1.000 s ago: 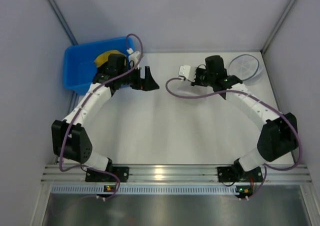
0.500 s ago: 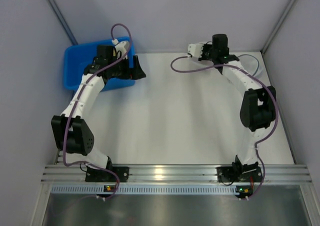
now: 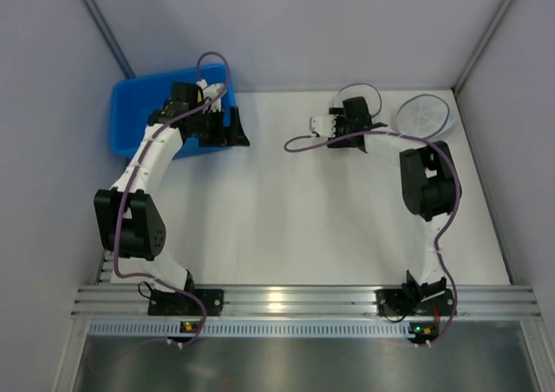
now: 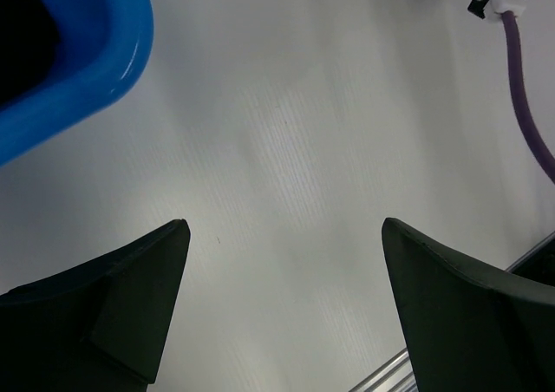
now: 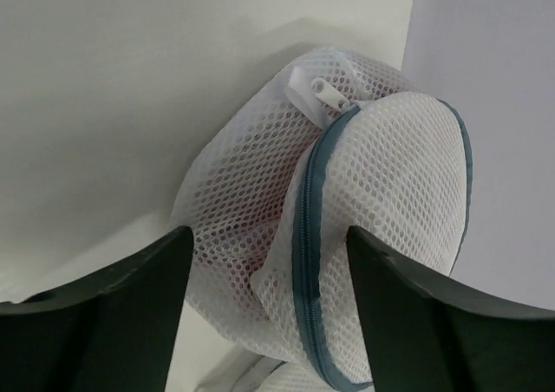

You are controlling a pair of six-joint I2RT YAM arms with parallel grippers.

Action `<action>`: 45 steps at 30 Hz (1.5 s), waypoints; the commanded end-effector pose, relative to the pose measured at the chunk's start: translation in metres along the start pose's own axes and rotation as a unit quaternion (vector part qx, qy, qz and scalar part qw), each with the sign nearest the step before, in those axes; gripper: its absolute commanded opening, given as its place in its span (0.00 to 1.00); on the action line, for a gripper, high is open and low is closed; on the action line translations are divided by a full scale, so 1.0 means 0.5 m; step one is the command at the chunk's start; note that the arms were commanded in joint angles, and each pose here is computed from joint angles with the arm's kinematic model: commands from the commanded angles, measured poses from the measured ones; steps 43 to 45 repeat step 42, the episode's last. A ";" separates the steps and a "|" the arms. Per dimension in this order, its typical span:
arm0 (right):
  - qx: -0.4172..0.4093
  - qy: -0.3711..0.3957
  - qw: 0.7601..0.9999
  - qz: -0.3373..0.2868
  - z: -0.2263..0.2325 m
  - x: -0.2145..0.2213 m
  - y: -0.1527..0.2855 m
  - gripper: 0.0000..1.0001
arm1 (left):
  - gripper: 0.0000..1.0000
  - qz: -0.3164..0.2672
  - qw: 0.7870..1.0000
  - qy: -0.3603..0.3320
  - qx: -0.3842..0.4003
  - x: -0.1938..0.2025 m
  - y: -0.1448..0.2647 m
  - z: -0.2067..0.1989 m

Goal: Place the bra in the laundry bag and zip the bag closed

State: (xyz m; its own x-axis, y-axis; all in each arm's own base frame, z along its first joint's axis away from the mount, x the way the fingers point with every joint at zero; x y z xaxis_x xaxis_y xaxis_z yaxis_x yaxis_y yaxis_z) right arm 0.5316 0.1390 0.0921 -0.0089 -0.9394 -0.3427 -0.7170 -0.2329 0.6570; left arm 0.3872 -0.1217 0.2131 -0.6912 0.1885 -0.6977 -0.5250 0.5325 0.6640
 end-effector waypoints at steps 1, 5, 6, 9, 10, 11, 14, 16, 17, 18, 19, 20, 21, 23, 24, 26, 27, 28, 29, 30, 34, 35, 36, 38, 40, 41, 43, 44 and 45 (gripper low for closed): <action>0.062 -0.054 0.996 -0.042 -0.084 -0.067 0.079 0.75 | 0.98 0.016 0.999 0.000 0.028 0.009 -0.003 -0.008; 0.076 -0.088 0.991 -0.061 -0.115 -0.099 0.151 0.95 | 0.98 0.013 0.999 -0.012 0.035 0.001 -0.008 -0.007; 0.070 -0.096 0.991 -0.060 -0.113 -0.100 0.166 0.98 | 0.98 0.011 0.999 -0.016 0.032 -0.003 -0.007 -0.005; 0.072 -0.139 0.984 -0.081 -0.126 -0.128 0.247 0.99 | 0.98 0.005 0.999 -0.035 0.015 -0.025 -0.009 0.011; 0.064 -0.152 0.983 -0.078 -0.118 -0.127 0.248 1.00 | 0.98 0.003 0.999 -0.039 0.008 -0.032 -0.010 0.017; 0.066 -0.164 0.981 -0.083 -0.123 -0.133 0.277 0.99 | 0.98 0.002 0.999 -0.040 0.002 -0.037 -0.012 0.022; 0.040 -0.229 0.968 -0.097 -0.111 -0.150 0.327 0.99 | 0.98 -0.009 0.998 -0.053 -0.009 -0.066 -0.014 0.034; 0.012 -0.290 0.952 -0.100 -0.092 -0.158 0.355 0.99 | 0.98 -0.015 0.998 -0.056 -0.018 -0.084 -0.016 0.042; 0.005 -0.310 0.945 -0.107 -0.089 -0.163 0.376 0.99 | 0.98 -0.017 0.998 -0.060 -0.016 -0.088 -0.016 0.042; -0.022 -0.343 0.932 -0.116 -0.070 -0.174 0.390 0.99 | 0.98 -0.019 0.998 -0.064 -0.015 -0.091 -0.015 0.041; -0.044 -0.358 0.926 -0.111 -0.046 -0.172 0.399 0.99 | 0.98 -0.023 0.997 -0.079 -0.012 -0.095 -0.012 0.039; -0.052 -0.373 0.918 -0.121 -0.039 -0.179 0.426 0.99 | 0.98 -0.023 0.996 -0.084 -0.009 -0.094 -0.011 0.037; -0.075 -0.401 0.904 -0.128 -0.020 -0.187 0.436 0.99 | 0.98 -0.022 0.996 -0.091 -0.011 -0.093 -0.012 0.038; -0.102 -0.422 0.891 -0.128 0.017 -0.183 0.457 0.99 | 0.98 -0.015 0.995 -0.097 -0.016 -0.081 -0.013 0.031; -0.118 -0.437 0.883 -0.129 0.034 -0.185 0.460 0.99 | 0.98 -0.010 0.995 -0.098 -0.019 -0.073 -0.014 0.028; -0.137 -0.441 0.879 -0.120 0.075 -0.170 0.462 0.99 | 0.98 0.009 0.994 -0.102 -0.030 -0.048 -0.025 0.016; -0.143 -0.445 0.876 -0.117 0.089 -0.166 0.462 0.99 | 0.98 0.018 0.994 -0.102 -0.037 -0.037 -0.029 0.015; -0.155 -0.447 0.875 -0.105 0.115 -0.152 0.456 0.99 | 0.98 0.033 0.993 -0.106 -0.034 -0.015 -0.041 -0.002; -0.160 -0.449 0.873 -0.104 0.125 -0.148 0.461 0.99 | 0.98 0.042 0.992 -0.109 -0.037 -0.003 -0.046 -0.009; -0.164 -0.453 0.870 -0.103 0.132 -0.145 0.463 0.99 | 0.98 0.048 0.992 -0.112 -0.035 0.008 -0.050 -0.017; -0.174 -0.458 0.867 -0.095 0.165 -0.129 0.466 1.00 | 0.98 0.074 0.989 -0.122 -0.022 0.056 -0.061 -0.069; -0.173 -0.459 0.866 -0.097 0.165 -0.128 0.470 0.99 | 0.98 0.078 0.988 -0.127 -0.027 0.061 -0.062 -0.072; -0.176 -0.458 0.866 -0.096 0.170 -0.128 0.471 0.99 | 0.98 0.081 0.988 -0.132 -0.028 0.065 -0.064 -0.083; -0.177 -0.459 0.865 -0.098 0.170 -0.129 0.472 0.99 | 0.98 0.085 0.986 -0.137 -0.031 0.071 -0.066 -0.092; -0.175 -0.462 0.864 -0.098 0.168 -0.130 0.470 0.99 | 0.98 0.081 0.986 -0.142 -0.026 0.067 -0.063 -0.100; -0.173 -0.464 0.863 -0.099 0.167 -0.130 0.470 0.99 | 0.98 0.078 0.986 -0.144 -0.025 0.065 -0.061 -0.101; -0.170 -0.467 0.862 -0.097 0.166 -0.128 0.466 1.00 | 0.98 0.075 0.986 -0.149 -0.023 0.061 -0.058 -0.104; -0.170 -0.467 0.862 -0.097 0.166 -0.128 0.466 1.00 | 0.98 0.075 0.986 -0.149 -0.023 0.061 -0.058 -0.104; -0.170 -0.467 0.862 -0.097 0.166 -0.128 0.466 1.00 | 0.98 0.075 0.986 -0.149 -0.023 0.061 -0.058 -0.104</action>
Point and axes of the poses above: each gripper's point midway between its finger pads, its own y axis back along the fingers, its own z axis along the line the jaws close on, x = y × z, the point moved 2 cm from there along y, back along the fingers, and after that the axes turned 14 degrees about -y, right-handed, at the moved point
